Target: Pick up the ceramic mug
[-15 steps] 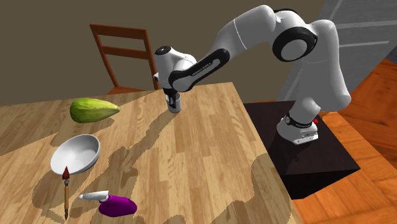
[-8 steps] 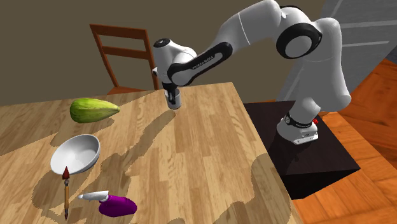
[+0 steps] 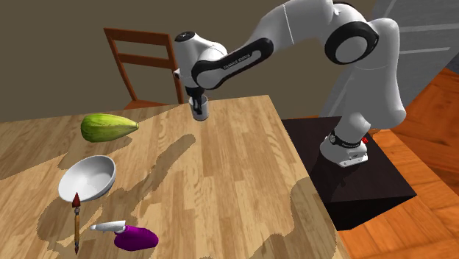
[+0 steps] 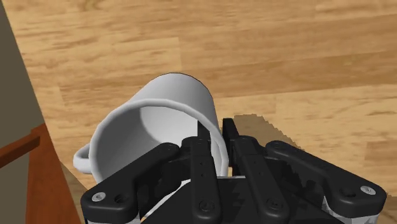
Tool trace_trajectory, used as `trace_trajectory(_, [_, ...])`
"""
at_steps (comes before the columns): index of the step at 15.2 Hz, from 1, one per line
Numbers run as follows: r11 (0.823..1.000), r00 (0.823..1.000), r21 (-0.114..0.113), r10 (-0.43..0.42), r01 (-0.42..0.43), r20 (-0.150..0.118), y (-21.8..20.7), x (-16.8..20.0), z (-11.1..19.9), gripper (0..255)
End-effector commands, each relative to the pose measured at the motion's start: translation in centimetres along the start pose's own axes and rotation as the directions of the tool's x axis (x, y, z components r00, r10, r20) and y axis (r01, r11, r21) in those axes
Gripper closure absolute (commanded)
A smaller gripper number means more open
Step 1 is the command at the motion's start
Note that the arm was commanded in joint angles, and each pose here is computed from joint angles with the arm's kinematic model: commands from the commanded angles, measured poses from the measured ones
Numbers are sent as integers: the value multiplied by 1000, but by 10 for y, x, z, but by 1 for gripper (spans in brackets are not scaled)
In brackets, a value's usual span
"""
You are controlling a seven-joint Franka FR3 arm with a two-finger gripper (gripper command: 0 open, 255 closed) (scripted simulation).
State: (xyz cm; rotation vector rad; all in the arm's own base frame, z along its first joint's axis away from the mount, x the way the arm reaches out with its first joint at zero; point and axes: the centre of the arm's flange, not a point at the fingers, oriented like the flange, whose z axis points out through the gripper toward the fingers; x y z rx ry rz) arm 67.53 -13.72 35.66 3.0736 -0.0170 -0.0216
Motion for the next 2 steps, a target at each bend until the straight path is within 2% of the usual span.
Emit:
trace_trajectory(1, [1000,1000,0,0,0,0,1,0,-7,255])
trace_trajectory(2, [1000,1000,0,0,0,0,1,0,-7,255])
